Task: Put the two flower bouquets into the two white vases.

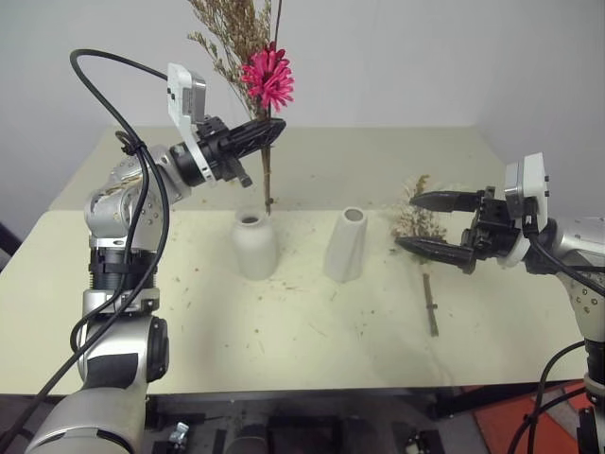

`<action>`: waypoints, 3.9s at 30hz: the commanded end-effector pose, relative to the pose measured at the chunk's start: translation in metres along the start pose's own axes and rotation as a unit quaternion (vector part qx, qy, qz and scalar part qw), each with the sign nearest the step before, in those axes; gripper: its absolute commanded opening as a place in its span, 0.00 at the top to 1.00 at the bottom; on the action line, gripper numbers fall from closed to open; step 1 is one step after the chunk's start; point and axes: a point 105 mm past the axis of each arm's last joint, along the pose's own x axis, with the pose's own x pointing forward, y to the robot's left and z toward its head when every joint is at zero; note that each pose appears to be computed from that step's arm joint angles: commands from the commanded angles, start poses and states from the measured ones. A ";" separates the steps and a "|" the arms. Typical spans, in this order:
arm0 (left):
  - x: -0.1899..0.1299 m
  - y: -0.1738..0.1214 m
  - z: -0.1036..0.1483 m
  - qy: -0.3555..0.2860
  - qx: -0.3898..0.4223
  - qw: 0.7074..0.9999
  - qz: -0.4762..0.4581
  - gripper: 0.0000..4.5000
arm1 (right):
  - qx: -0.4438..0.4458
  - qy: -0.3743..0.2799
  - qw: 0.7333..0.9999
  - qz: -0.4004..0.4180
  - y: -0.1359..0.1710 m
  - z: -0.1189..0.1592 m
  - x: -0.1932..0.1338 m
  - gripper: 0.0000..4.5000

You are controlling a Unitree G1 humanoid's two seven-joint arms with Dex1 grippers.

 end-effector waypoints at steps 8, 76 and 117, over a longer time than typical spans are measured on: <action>-0.014 0.001 0.022 -0.003 0.051 0.999 0.000 1.00 | -0.015 -0.020 1.000 -0.004 0.001 0.014 -0.003 0.06; -0.064 -0.075 -0.031 0.200 0.032 0.972 -0.120 0.00 | 0.205 0.348 0.887 -0.225 -0.024 -0.085 -0.049 0.06; -0.052 -0.067 -0.030 0.186 0.043 0.974 -0.119 0.00 | 0.153 0.017 0.871 -0.466 -0.109 -0.036 -0.027 0.95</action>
